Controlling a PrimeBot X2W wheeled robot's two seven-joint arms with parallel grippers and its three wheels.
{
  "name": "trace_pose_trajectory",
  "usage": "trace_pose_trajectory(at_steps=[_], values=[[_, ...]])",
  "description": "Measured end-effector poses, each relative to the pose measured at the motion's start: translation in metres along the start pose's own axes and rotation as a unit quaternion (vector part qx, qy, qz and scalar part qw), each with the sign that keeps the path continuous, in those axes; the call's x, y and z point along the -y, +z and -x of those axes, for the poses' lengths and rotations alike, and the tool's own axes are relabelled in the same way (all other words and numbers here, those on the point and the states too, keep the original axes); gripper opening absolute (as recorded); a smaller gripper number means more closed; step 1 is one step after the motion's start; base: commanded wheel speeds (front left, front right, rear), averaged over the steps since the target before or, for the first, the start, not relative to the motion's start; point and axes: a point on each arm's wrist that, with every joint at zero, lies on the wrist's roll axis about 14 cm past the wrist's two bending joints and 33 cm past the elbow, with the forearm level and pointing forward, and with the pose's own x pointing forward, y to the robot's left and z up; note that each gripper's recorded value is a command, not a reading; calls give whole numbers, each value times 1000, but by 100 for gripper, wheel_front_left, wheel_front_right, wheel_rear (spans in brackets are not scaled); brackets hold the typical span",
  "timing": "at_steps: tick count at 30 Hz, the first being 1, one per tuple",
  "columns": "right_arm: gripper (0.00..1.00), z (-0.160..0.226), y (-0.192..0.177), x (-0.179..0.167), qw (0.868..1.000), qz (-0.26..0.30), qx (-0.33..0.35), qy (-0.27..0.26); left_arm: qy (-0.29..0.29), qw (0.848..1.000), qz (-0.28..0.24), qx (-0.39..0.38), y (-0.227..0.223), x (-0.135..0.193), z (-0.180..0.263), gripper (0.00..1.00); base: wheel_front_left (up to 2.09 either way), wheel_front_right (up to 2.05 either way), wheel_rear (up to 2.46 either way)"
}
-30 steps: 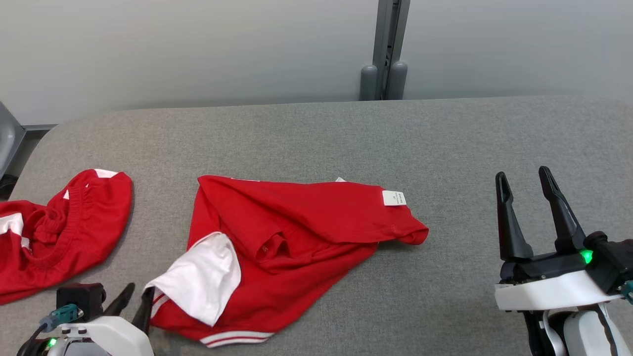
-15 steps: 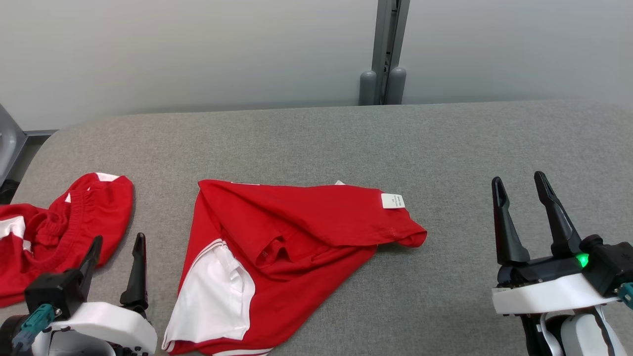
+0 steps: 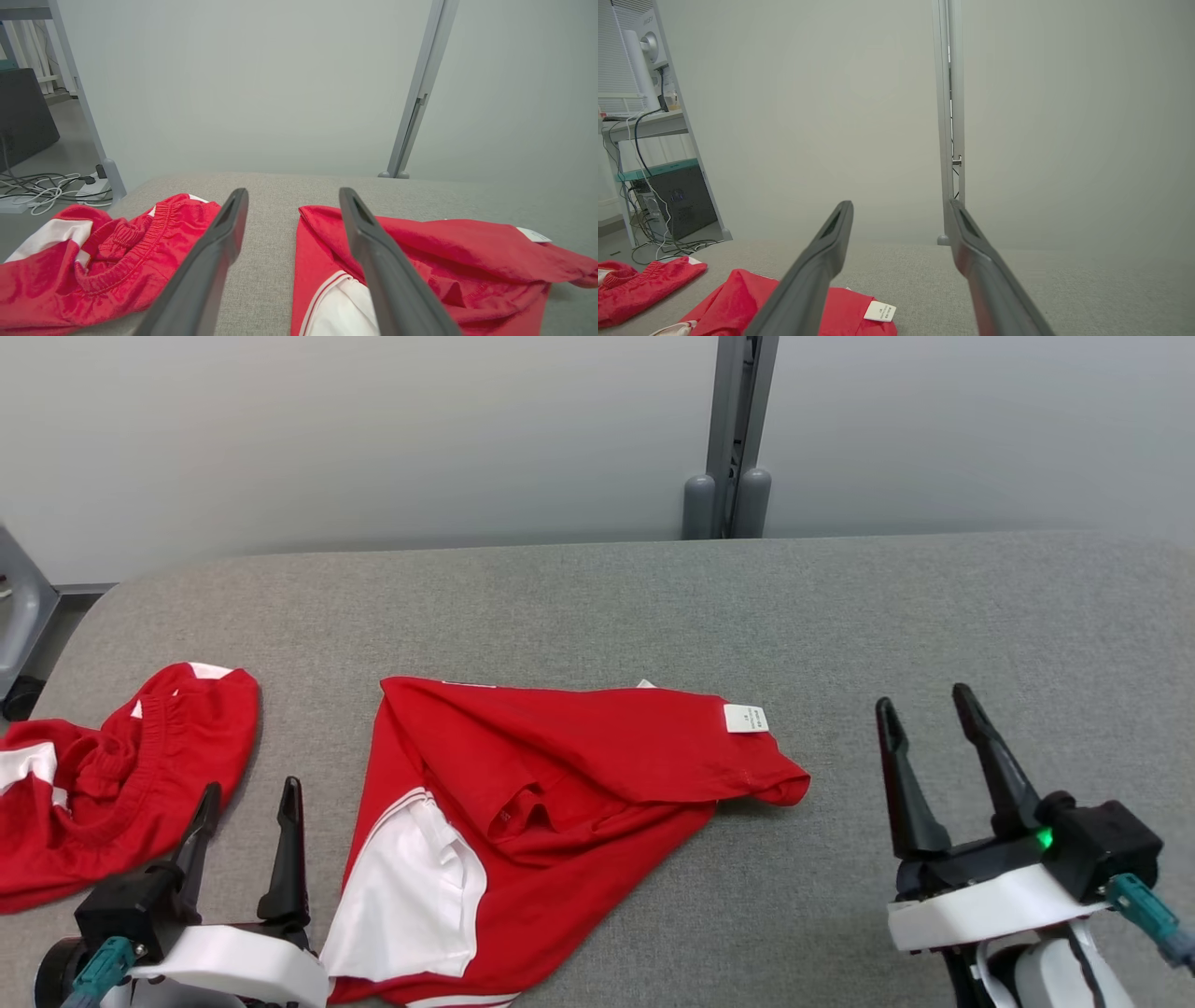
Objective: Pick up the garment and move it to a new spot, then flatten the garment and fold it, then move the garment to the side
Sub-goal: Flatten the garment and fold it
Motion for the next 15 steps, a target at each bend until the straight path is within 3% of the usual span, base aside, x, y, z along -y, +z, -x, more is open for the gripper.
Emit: trace_pose_trajectory(at_steps=[7, 11, 15], values=[[100, -9, -45, -75, 989, 7, -69, 127, 6, 1000, 11, -14, -6, -2, 10, 100, 0, 0, 0], [100, -16, -73, -113, 970, 26, -131, 203, 20, 1000, 17, -12, -5, -11, 17, 100, 0, 0, 0], [100, -14, -93, -154, 941, 40, -194, 274, 38, 999, 24, -15, -8, -20, 28, 100, 0, 0, 0]])
